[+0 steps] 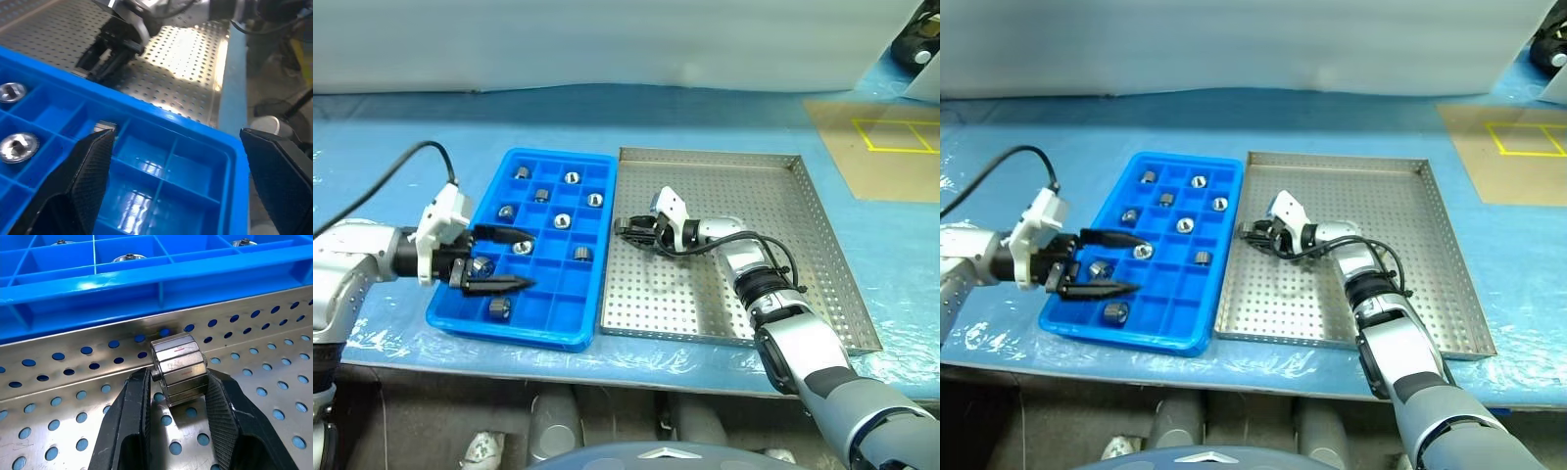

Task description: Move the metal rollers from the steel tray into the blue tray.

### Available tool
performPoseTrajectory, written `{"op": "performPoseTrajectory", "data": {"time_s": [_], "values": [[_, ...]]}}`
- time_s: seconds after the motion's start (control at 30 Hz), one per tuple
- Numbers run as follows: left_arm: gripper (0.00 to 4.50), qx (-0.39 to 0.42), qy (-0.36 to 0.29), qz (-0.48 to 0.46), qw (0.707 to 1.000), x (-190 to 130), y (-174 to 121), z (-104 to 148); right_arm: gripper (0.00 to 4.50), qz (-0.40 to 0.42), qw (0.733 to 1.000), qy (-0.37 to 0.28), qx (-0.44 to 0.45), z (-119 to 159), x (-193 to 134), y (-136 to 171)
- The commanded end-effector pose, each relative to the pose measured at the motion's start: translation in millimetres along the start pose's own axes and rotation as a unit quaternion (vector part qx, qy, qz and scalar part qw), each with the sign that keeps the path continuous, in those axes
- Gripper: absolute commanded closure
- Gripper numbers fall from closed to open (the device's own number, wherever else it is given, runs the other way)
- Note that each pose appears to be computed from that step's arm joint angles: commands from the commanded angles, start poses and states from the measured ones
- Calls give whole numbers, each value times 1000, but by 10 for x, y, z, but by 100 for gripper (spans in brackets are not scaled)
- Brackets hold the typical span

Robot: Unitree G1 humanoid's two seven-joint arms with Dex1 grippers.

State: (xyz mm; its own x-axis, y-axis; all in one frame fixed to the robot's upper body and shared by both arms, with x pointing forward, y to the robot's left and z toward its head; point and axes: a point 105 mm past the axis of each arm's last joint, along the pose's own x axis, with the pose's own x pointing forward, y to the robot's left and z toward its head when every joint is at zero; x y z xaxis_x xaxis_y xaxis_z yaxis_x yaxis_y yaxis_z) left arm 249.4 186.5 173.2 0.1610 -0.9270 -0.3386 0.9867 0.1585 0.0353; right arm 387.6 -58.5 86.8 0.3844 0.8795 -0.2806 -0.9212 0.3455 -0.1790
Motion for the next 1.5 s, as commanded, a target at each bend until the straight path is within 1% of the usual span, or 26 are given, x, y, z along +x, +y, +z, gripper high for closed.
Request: {"op": "performPoseTrajectory", "data": {"time_s": [0.03,0.1,0.17,0.23,0.3,0.37,0.47,0.53,0.63,0.7,0.77,0.87,0.97,1.1,1.33,1.5], "values": [[16,49,5,-58,997,122,-178,48,333,5,999,-23,-22,158,-26,-20],[16,51,-8,-86,995,201,-261,71,333,0,999,-20,-29,168,-56,-40],[16,52,-26,-88,994,247,-245,141,333,-1,999,-24,-33,205,-95,-57],[16,51,-46,-88,994,258,-226,222,333,-1,999,-33,-40,297,-130,-80],[16,51,-49,-92,993,258,-241,250,333,6,998,-43,-46,405,-164,-77],[16,48,-59,-81,994,225,-211,310,333,37,996,-53,-61,561,-228,3],[16,50,-61,-51,996,134,-133,380,333,106,989,-59,-80,799,-354,217],[16,50,-57,-39,996,63,-139,408,333,168,981,-73,-62,1003,-420,415],[16,49,-48,-24,997,-9,-140,410,333,244,966,-77,-39,1133,-439,681],[16,48,-48,-11,998,-47,-123,421,333,280,957,-72,-30,1134,-410,819],[16,49,-46,-4,998,-57,-125,426,333,294,953,-69,-29,1115,-346,882],[16,44,-39,3,998,-77,-227,417,333,320,944,-71,-34,1094,-128,1023],[16,34,-36,20,999,-138,-288,413,333,339,937,-74,-34,1082,-47,1096],[16,16,-40,39,998,-205,-422,417,333,358,930,-70,-34,1018,5,1161],[16,-4,-43,37,998,-182,-687,409,333,370,927,-58,-30,899,76,1186],[16,-14,-34,42,998,-195,-731,376,333,374,926,-49,-20,825,102,1167]]}}
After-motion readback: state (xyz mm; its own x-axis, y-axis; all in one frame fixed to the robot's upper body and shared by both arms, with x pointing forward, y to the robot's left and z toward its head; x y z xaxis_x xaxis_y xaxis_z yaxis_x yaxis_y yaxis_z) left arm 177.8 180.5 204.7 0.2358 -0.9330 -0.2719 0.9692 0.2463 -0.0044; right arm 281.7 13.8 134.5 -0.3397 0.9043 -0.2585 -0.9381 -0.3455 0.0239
